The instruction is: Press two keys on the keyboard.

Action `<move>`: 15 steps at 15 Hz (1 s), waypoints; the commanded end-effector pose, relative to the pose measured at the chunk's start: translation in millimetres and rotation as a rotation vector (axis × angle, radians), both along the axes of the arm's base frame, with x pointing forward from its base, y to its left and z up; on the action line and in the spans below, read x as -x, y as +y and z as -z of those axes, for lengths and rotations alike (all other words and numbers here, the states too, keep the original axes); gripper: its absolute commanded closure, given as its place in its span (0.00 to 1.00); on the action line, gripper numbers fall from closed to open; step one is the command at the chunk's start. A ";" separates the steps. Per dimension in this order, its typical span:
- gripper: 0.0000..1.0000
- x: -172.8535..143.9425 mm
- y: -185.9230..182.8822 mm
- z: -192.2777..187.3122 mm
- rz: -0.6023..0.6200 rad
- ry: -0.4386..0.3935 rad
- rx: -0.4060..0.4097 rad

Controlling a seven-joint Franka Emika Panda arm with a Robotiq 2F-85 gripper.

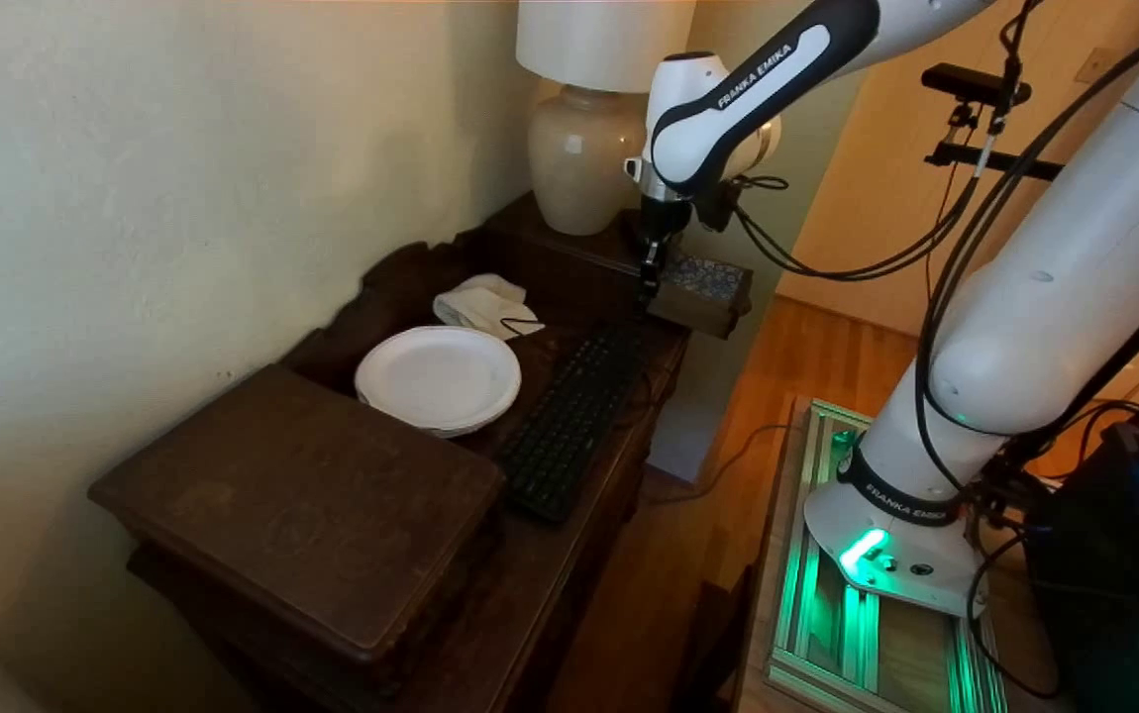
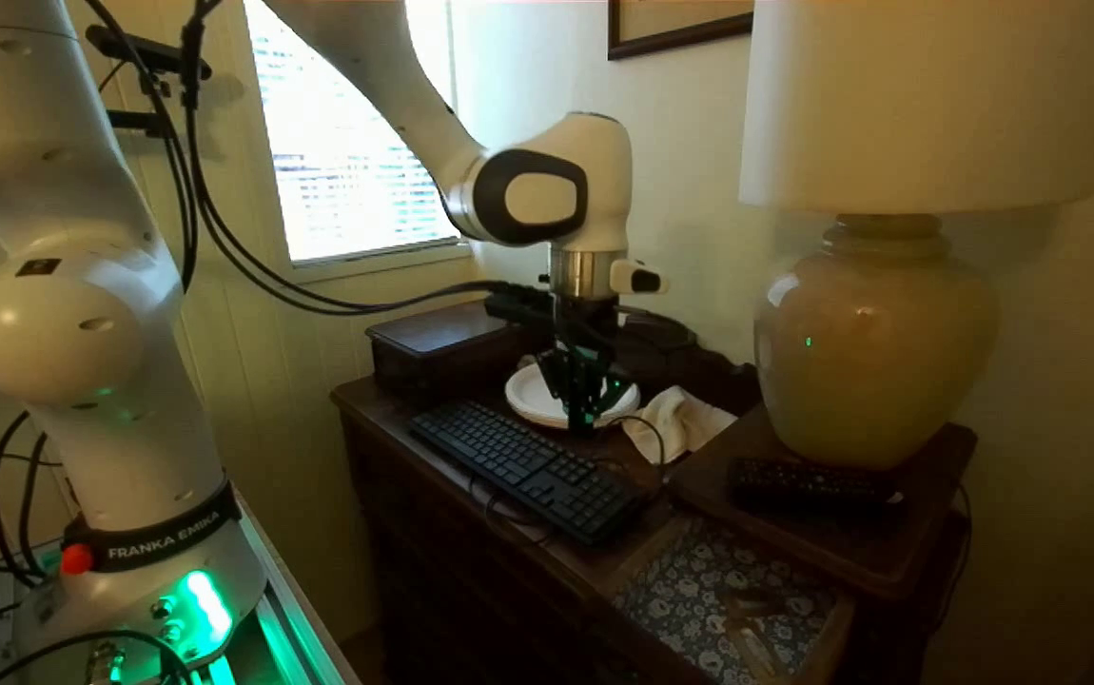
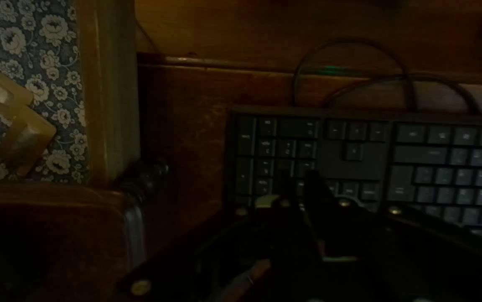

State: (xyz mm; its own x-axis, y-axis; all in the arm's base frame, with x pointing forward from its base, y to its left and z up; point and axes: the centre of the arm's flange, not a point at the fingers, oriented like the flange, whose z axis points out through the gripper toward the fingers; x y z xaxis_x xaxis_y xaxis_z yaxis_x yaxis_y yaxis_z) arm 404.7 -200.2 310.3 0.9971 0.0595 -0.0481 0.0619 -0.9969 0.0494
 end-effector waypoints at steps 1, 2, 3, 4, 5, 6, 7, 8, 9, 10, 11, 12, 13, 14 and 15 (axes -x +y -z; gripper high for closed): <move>0.54 6.4 37.6 -69.2 0.010 -0.005 -0.008; 0.46 5.7 44.6 -83.5 0.005 -0.006 -0.003; 0.40 4.2 52.1 -99.4 -0.001 -0.017 0.007; 0.34 3.1 59.0 -114.6 -0.011 -0.027 0.012; 0.26 1.9 64.9 -130.3 -0.023 -0.046 0.013; 0.19 2.0 70.2 -144.9 -0.033 -0.055 0.015; 0.12 2.6 74.6 -158.9 -0.044 -0.063 0.020; 0.05 4.6 78.6 -169.9 -0.053 -0.061 0.024; 0.01 9.5 80.4 -177.2 -0.072 -0.060 0.018; 0.00 17.2 79.5 -172.6 -0.151 -0.033 -0.011; 0.10 4.4 77.9 -164.2 -0.086 -0.056 0.013; 0.04 7.8 80.0 -167.6 -0.110 -0.048 0.008; 0.00 9.5 80.5 -169.4 -0.123 -0.045 0.005; 0.00 10.1 80.2 -169.6 -0.129 -0.044 0.004; 0.00 10.2 80.0 -169.3 -0.133 -0.043 0.003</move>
